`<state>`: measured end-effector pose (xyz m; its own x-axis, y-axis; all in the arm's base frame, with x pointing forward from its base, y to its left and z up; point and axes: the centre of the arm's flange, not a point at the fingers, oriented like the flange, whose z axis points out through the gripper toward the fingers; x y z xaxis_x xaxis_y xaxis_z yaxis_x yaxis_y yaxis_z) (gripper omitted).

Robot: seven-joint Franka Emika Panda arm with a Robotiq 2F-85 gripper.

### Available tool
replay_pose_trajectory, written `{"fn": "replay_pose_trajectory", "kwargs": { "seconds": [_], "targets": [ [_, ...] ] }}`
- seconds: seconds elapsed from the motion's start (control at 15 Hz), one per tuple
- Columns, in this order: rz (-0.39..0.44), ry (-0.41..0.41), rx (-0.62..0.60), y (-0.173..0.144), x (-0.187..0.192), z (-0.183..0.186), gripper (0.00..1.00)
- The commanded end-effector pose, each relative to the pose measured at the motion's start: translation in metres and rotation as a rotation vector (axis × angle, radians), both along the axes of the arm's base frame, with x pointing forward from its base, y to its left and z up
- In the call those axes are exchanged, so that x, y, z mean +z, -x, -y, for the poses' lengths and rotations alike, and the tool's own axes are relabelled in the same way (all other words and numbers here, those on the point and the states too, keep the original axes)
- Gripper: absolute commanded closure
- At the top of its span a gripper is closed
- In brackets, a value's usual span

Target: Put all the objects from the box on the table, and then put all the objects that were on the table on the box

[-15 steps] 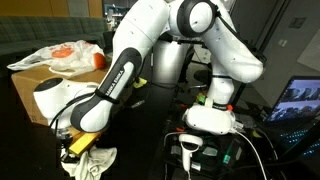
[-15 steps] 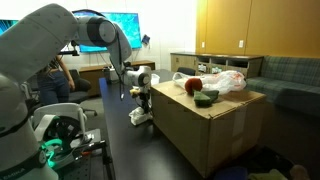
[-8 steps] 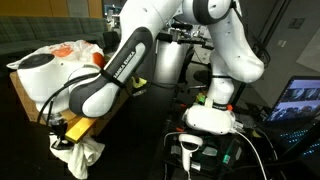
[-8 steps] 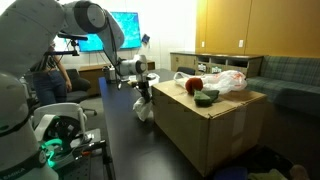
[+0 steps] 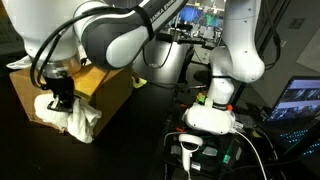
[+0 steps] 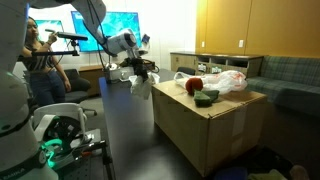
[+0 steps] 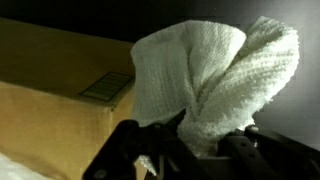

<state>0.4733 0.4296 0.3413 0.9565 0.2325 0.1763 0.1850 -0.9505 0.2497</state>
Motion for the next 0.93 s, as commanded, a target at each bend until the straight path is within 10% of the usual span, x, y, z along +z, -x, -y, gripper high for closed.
{"fn": "replay_pose_trajectory", "kwargs": {
  "seconds": [0.0, 0.87],
  "targets": [
    [0.088, 0.045, 0.032, 0.024, 0.06, 0.025, 0.87],
    [0.264, -0.091, -0.415, -0.052, 0.185, 0.141, 0.88]
  ]
}}
